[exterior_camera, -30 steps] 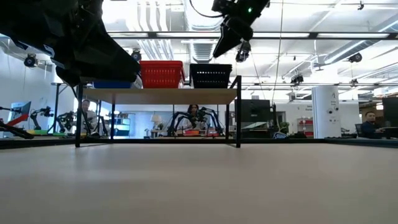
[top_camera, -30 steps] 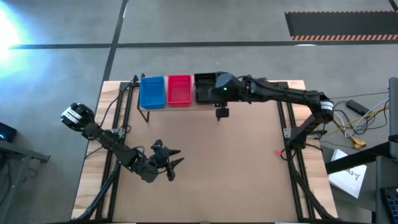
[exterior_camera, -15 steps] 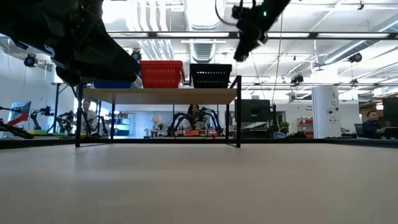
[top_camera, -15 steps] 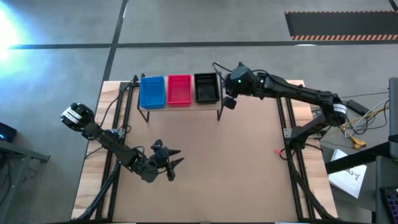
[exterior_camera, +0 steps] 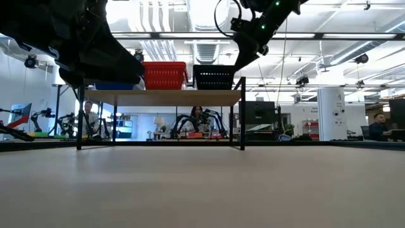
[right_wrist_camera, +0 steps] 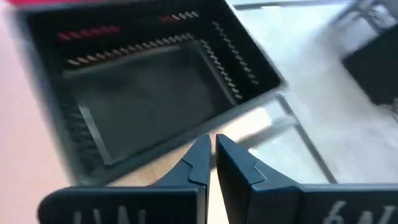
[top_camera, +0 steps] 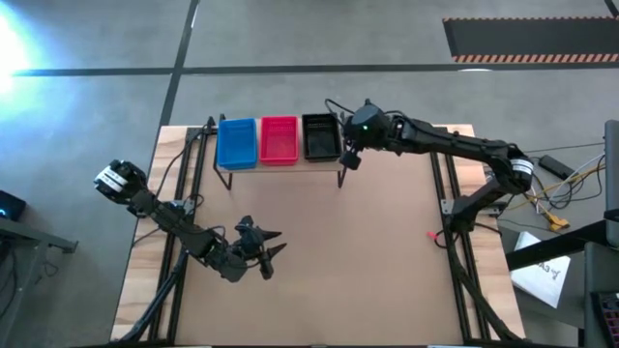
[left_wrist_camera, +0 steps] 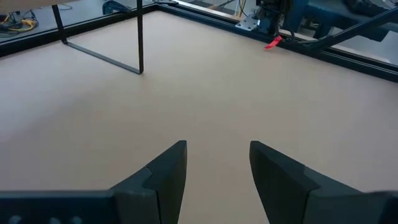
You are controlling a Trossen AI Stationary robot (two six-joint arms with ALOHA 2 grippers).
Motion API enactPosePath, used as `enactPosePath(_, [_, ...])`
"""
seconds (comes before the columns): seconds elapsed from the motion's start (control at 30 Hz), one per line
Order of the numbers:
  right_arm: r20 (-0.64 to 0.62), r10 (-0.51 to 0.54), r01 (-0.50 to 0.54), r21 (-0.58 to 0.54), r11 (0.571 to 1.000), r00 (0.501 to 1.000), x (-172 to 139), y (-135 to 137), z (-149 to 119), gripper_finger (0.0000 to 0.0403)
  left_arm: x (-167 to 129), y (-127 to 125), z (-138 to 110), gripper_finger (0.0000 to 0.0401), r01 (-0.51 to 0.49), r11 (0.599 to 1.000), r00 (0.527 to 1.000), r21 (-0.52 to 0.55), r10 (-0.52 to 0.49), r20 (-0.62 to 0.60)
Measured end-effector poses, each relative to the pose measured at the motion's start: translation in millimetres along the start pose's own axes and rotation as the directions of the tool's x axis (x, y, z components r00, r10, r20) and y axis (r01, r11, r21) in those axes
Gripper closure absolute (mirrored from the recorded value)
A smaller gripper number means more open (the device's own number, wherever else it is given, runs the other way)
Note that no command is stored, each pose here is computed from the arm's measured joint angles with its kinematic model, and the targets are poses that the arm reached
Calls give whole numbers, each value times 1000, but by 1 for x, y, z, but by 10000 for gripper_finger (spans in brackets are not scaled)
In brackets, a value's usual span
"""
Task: Stack baskets on shelf by color
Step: Stack the black bin on the black bin on the shelf
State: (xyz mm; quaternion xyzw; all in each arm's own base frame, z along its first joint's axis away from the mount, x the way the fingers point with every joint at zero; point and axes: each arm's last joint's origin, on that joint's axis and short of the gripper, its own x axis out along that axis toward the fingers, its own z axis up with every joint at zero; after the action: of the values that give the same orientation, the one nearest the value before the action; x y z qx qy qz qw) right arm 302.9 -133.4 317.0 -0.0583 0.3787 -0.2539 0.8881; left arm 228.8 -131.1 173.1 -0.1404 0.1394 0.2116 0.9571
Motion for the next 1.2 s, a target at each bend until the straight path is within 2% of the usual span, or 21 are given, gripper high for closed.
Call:
enactPosePath(0.17, [28, 143, -143, -6, 990, 989, -1, 6, 1, 388, 0, 0, 0, 241, 1, 1000, 1000, -3, -1, 2])
enactPosePath(0.23, [30, 162, -161, -14, 987, 986, -1, 8, 1, 388, 0, -1, 1, 241, 3, 1000, 1000, -7, -3, 4])
enactPosePath(0.5, [62, 144, -143, -22, 989, 988, -13, 6, 4, 388, 0, -1, 1, 241, 7, 1000, 1000, -13, -6, 10])
enactPosePath(0.63, [42, -38, 35, 75, 997, 998, -18, -1, 4, 388, 0, -1, 1, 241, 7, 1000, 1000, -12, -6, 10])
enactPosePath(0.7, [23, -67, 65, 90, 994, 997, -16, -1, 2, 388, 0, -1, 2, 241, 6, 1000, 1000, -13, -6, 10])
enactPosePath(1.07, [-26, 1, 1, 69, 998, 1000, 4, 7, -4, 388, 0, -1, 2, 241, 6, 1000, 1000, -13, -6, 10])
enactPosePath(1.2, [-3, 86, -86, 39, 996, 996, 1, 9, -3, 388, 0, -1, 2, 241, 6, 1000, 1000, -13, -5, 11])
